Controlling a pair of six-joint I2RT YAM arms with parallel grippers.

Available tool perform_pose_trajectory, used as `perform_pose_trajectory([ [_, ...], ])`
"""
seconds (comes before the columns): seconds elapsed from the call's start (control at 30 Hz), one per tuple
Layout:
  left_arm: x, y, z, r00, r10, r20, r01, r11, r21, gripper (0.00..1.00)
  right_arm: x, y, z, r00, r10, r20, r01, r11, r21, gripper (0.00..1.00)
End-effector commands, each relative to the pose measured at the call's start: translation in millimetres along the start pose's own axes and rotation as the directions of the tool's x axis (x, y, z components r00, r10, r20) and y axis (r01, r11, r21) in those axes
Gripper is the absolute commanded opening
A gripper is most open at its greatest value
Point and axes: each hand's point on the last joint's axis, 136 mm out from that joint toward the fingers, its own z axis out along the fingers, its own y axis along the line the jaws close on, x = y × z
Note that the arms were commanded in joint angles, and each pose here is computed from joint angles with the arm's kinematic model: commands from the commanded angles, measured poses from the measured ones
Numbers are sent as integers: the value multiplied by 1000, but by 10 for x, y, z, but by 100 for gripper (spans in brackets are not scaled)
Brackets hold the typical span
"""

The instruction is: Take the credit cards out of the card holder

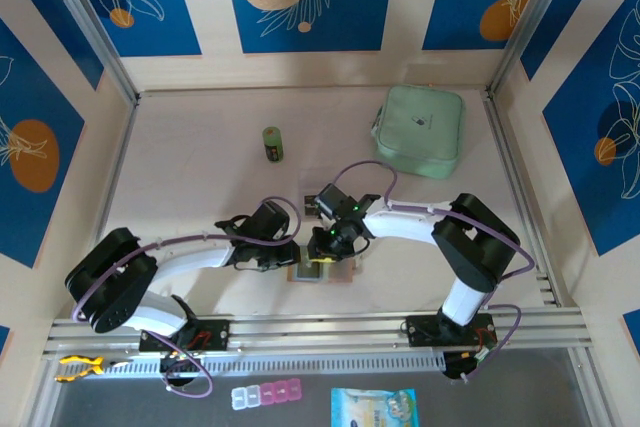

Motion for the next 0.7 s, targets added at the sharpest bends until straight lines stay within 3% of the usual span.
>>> perform_pose_trajectory([
  [0.0, 96, 182, 42, 999, -30, -35, 28, 998, -51, 18, 91, -159, 26, 999, 10, -31, -7, 996, 87, 27],
  [0.33, 110, 176, 28, 999, -33, -38, 31, 999, -43, 18, 34, -126, -66, 1000, -29, -1, 28, 992, 120, 27],
  [0.67, 146, 136, -52, 998, -48, -32, 48, 999, -7, 18, 32, 62, -153, 999, -39, 22, 38, 999, 17, 27],
])
